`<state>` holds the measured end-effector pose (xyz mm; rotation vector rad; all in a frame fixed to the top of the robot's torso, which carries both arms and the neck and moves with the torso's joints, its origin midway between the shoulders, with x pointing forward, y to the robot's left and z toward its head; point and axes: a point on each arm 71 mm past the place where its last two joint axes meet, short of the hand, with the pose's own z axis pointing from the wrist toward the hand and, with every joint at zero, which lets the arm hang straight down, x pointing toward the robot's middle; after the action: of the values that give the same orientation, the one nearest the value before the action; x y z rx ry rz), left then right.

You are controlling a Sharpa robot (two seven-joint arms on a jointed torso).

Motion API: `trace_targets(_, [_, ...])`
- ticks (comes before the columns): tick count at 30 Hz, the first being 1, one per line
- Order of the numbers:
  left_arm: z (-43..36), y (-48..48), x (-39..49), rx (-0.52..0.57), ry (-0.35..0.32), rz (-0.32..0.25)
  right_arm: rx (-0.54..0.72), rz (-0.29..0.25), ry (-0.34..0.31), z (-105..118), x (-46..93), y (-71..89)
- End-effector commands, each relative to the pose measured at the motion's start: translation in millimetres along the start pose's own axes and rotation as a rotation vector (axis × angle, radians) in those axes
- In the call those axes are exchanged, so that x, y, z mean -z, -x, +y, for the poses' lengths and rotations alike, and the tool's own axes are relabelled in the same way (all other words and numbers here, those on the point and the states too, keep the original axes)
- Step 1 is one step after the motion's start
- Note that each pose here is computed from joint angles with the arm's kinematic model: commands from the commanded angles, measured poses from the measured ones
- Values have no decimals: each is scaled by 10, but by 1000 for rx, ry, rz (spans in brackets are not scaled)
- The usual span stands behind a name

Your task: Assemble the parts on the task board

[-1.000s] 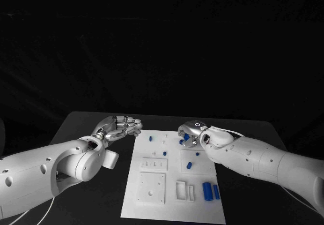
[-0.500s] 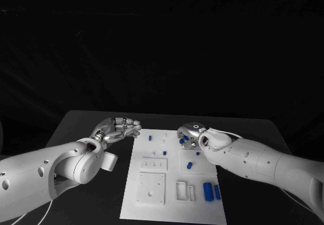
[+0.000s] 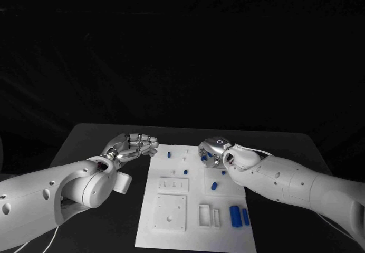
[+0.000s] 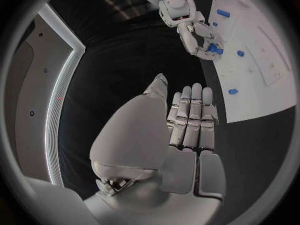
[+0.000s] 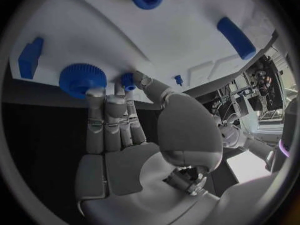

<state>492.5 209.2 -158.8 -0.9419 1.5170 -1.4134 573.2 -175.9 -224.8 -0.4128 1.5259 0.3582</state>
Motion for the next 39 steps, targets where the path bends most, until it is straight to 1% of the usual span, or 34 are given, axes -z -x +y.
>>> trace_targets(1, [-18,-19,-5,1,-7,18,56,-28,-23,7,25,-25])
trace_targets(5, [-17,-20,-5,2,-6,20,67,-48,-32,13,27,-10])
trace_targets(9, [-15,-17,-4,2,-4,20,60,-94,-43,38,25,25])
trace_targets(12, [-15,-16,-2,2,-3,20,48,-137,-46,89,23,65])
trace_targets(15, [-17,-15,-1,1,-3,18,47,-163,-51,133,10,93])
trace_targets(20, [-19,-27,-8,2,-4,21,42,-197,-56,209,-49,151])
trace_targets(27, [-22,-59,-31,2,-7,24,34,-266,-75,344,-131,215])
trace_targets(32, [-29,-115,-53,4,-10,34,32,-277,-70,399,-171,234])
trace_targets(35, [-31,-124,-60,5,-11,37,31,-280,-65,422,-182,245])
trace_targets(39, [-31,-110,-68,2,-10,31,31,-285,-63,440,-197,261])
